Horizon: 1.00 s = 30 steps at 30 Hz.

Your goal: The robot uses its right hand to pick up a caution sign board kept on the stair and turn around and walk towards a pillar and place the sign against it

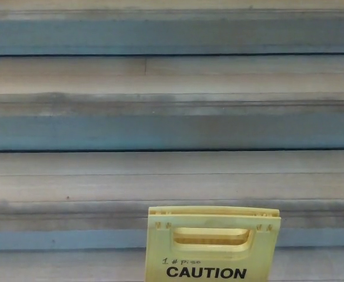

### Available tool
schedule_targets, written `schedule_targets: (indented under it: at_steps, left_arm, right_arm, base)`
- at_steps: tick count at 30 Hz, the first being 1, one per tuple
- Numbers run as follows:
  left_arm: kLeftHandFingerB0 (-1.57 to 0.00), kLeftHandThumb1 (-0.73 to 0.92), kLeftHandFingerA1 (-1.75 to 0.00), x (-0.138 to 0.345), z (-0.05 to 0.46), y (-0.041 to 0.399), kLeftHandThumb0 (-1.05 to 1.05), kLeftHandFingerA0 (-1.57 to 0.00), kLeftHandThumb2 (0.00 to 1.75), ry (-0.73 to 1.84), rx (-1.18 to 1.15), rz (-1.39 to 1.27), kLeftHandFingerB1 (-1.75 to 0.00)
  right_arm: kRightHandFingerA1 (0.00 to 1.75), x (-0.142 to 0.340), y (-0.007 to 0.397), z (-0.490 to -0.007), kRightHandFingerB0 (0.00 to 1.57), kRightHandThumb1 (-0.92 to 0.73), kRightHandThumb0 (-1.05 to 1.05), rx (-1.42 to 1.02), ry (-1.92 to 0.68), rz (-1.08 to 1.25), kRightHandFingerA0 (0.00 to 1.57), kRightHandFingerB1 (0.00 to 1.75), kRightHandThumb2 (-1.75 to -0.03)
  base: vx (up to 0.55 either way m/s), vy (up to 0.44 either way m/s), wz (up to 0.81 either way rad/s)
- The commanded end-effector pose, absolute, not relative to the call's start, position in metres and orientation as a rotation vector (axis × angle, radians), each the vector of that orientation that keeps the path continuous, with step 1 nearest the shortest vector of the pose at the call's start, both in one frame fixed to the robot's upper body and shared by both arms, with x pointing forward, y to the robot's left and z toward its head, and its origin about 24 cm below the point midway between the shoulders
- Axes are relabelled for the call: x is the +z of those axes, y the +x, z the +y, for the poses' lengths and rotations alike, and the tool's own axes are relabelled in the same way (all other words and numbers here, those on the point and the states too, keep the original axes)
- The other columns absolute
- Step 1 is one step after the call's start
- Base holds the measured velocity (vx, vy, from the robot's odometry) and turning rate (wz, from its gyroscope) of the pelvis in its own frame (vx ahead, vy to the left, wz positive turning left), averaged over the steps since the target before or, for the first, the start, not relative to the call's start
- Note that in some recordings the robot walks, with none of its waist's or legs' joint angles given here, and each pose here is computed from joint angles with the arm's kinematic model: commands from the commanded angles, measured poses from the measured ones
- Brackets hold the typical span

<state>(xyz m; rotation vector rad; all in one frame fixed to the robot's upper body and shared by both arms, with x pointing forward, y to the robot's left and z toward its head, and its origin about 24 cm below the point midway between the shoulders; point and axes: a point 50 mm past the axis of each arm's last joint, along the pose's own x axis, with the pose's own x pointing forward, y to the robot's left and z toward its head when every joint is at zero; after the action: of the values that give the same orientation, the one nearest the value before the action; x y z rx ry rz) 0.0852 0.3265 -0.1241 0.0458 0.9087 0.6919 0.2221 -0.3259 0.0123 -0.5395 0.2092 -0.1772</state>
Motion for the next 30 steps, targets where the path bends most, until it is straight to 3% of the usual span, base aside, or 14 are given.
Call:
schedule_targets:
  at_steps: [1, 6, 8, 9, 11, 15, 17, 20, 21, 26, 27, 29, 30]
  left_arm:
    - [-1.23, 0.46, -1.26, -0.111, 0.339, 0.094, -0.03, -1.4, 1.15, 0.095, 0.71, 0.782, -1.15]
    - [-1.13, 0.45, -1.24, -0.115, 0.336, 0.087, -0.08, -1.38, 1.05, 0.091, 0.711, 0.812, -1.09]
    - [-1.18, 0.48, -1.17, -0.117, 0.334, 0.084, -0.08, -1.44, 0.99, 0.076, 0.717, 0.821, -1.12]
    - [-1.2, 0.43, -1.25, -0.118, 0.334, 0.082, -0.05, -1.43, 1.09, 0.065, 0.722, 0.823, -1.13]
    - [-1.22, 0.43, -1.28, -0.119, 0.332, 0.079, -0.06, -1.43, 1.09, 0.059, 0.726, 0.828, -1.14]
    - [-1.22, 0.43, -1.28, -0.119, 0.332, 0.078, -0.06, -1.43, 1.09, 0.059, 0.726, 0.828, -1.14]
    - [-1.17, 0.45, -1.25, -0.12, 0.332, 0.073, -0.06, -1.39, 1.06, 0.071, 0.724, 0.844, -1.11]
    - [-1.17, 0.45, -1.25, -0.121, 0.332, 0.072, -0.06, -1.39, 1.06, 0.065, 0.726, 0.847, -1.11]
    - [-1.18, 0.49, -1.18, -0.121, 0.33, 0.071, -0.09, -1.41, 0.93, 0.069, 0.721, 0.852, -1.06]
    - [-1.18, 0.49, -1.18, -0.123, 0.329, 0.069, -0.09, -1.41, 0.93, 0.076, 0.715, 0.859, -1.06]
    - [-1.14, 0.47, -1.23, -0.125, 0.326, 0.066, -0.07, -1.38, 1.03, 0.068, 0.722, 0.876, -1.08]
    - [-1.14, 0.47, -1.23, -0.125, 0.325, 0.066, -0.07, -1.38, 1.03, 0.068, 0.722, 0.878, -1.08]
    - [-1.17, 0.44, -1.25, -0.126, 0.325, 0.066, -0.06, -1.37, 1.06, 0.057, 0.725, 0.877, -1.1]
  right_arm:
    - [0.0, 0.062, 0.26, -0.298, 0.0, -0.52, -0.91, 0.059, -0.605, 0.164, 0.0, 0.02, -0.9]
    - [0.0, 0.102, 0.291, -0.243, 0.0, -0.52, -0.93, 0.307, -0.788, 0.058, 0.0, 0.0, -0.92]
    - [0.0, 0.11, 0.298, -0.222, 0.0, -0.51, -0.93, 0.383, -0.813, 0.035, 0.0, 0.01, -0.93]
    - [0.0, 0.114, 0.3, -0.212, 0.0, -0.51, -0.93, 0.416, -0.833, 0.024, 0.0, 0.02, -0.93]
    - [0.0, 0.119, 0.305, -0.19, 0.0, -0.51, -0.93, 0.482, -0.87, -0.003, 0.0, 0.01, -0.94]
    - [0.0, 0.12, 0.305, -0.188, 0.0, -0.51, -0.93, 0.488, -0.877, 0.006, 0.0, 0.01, -0.94]
    - [0.0, 0.123, 0.313, -0.153, 0.0, -0.51, -0.94, 0.59, -0.965, 0.001, 0.0, 0.05, -0.95]
    - [0.0, 0.124, 0.313, -0.148, 0.0, -0.51, -0.94, 0.6, -0.98, 0.015, 0.0, 0.05, -0.95]
    - [0.0, 0.123, 0.317, -0.137, 0.0, -0.53, -0.94, 0.623, -1.019, 0.022, 0.0, 0.05, -0.93]
    - [0.0, 0.122, 0.322, -0.12, 0.0, -0.53, -0.94, 0.652, -1.087, 0.037, 0.0, 0.05, -0.93]
    - [0.17, 0.112, 0.325, -0.104, 0.0, -0.58, -0.94, 0.706, -1.15, 0.083, 0.0, 0.02, -0.58]
    - [0.17, 0.111, 0.326, -0.102, 0.0, -0.58, -0.94, 0.709, -1.162, 0.094, 0.0, 0.02, -0.58]
    - [0.12, 0.106, 0.326, -0.098, 0.0, -0.43, -0.82, 0.722, -1.175, 0.105, 0.0, 0.14, -0.93]
  base:
    - [0.0, 0.0, 0.0]
    - [0.0, 0.0, 0.0]
    - [0.0, 0.0, 0.0]
    - [0.0, 0.0, 0.0]
    - [0.0, 0.0, 0.0]
    - [0.0, 0.0, 0.0]
    - [0.0, -0.003, 0.03]
    - [0.0, 0.0, 0.0]
    - [0.0, 0.0, 0.0]
    - [0.0, 0.0, 0.0]
    - [0.0, 0.0, 0.0]
    - [0.0, 0.0, 0.0]
    - [0.0, 0.0, 0.0]
